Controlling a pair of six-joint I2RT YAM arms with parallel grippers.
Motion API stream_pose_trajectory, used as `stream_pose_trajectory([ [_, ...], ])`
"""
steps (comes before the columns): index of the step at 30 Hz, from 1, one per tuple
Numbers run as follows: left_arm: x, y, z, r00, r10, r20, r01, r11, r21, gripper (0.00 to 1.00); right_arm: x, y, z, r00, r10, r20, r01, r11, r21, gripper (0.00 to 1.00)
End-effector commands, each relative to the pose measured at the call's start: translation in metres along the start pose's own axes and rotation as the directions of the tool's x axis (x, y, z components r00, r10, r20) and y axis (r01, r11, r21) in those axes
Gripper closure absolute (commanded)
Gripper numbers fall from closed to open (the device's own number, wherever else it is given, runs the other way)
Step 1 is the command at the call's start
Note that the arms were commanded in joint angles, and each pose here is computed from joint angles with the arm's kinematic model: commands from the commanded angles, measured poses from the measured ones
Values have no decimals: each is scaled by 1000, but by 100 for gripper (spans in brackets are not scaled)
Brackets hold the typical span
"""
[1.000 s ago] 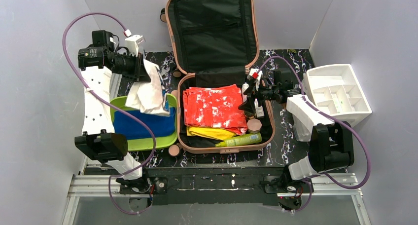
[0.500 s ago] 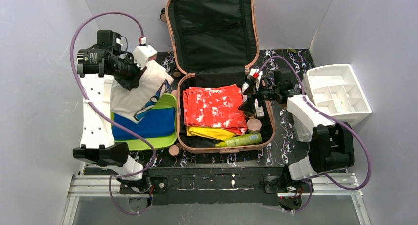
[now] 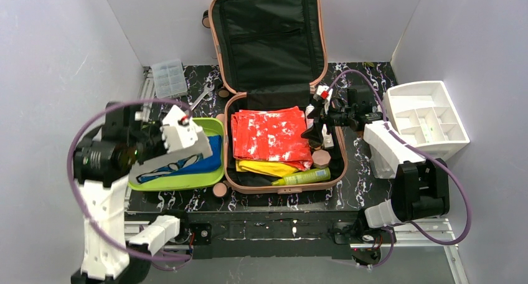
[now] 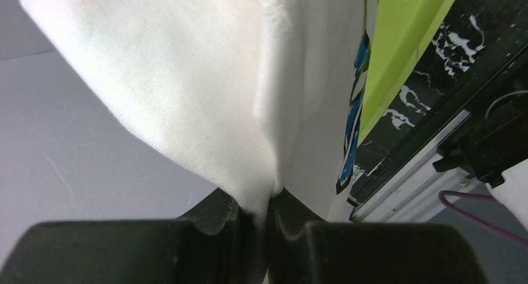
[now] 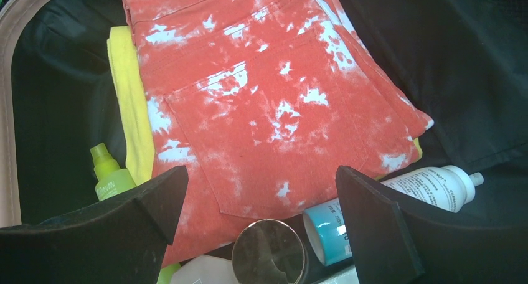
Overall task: Open, take out, and arrange the luggage
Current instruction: Place the clothes in the bin.
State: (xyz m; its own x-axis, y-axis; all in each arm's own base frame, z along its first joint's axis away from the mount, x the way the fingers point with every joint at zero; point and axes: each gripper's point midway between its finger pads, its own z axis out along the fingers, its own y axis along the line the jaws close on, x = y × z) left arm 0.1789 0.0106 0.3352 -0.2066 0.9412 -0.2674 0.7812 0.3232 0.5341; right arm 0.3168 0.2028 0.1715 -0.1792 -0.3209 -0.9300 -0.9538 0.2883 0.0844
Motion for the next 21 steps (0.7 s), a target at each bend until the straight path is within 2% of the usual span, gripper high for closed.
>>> stream_pose_trajectory([
  [1, 22, -59, -24, 972, 235, 28, -236, 969, 76, 100, -20, 4, -7, 998, -47, 45, 47, 999, 2, 2],
  [5, 20, -90, -26, 955, 272, 119, -283, 955, 88, 100, -19, 3, -8, 998, -46, 42, 46, 999, 10, 2],
  [11, 32, -123, 10, 942, 309, 130, -331, 920, 210, 100, -17, 2, -7, 998, -42, 38, 41, 999, 16, 2],
  [15, 39, -123, 34, 943, 319, 97, -333, 911, 243, 100, -15, 0, -6, 999, -38, 32, 37, 999, 19, 2],
  [21, 35, -115, 40, 943, 320, 97, -334, 905, 264, 100, -10, -2, -5, 999, -29, 25, 28, 999, 20, 2],
])
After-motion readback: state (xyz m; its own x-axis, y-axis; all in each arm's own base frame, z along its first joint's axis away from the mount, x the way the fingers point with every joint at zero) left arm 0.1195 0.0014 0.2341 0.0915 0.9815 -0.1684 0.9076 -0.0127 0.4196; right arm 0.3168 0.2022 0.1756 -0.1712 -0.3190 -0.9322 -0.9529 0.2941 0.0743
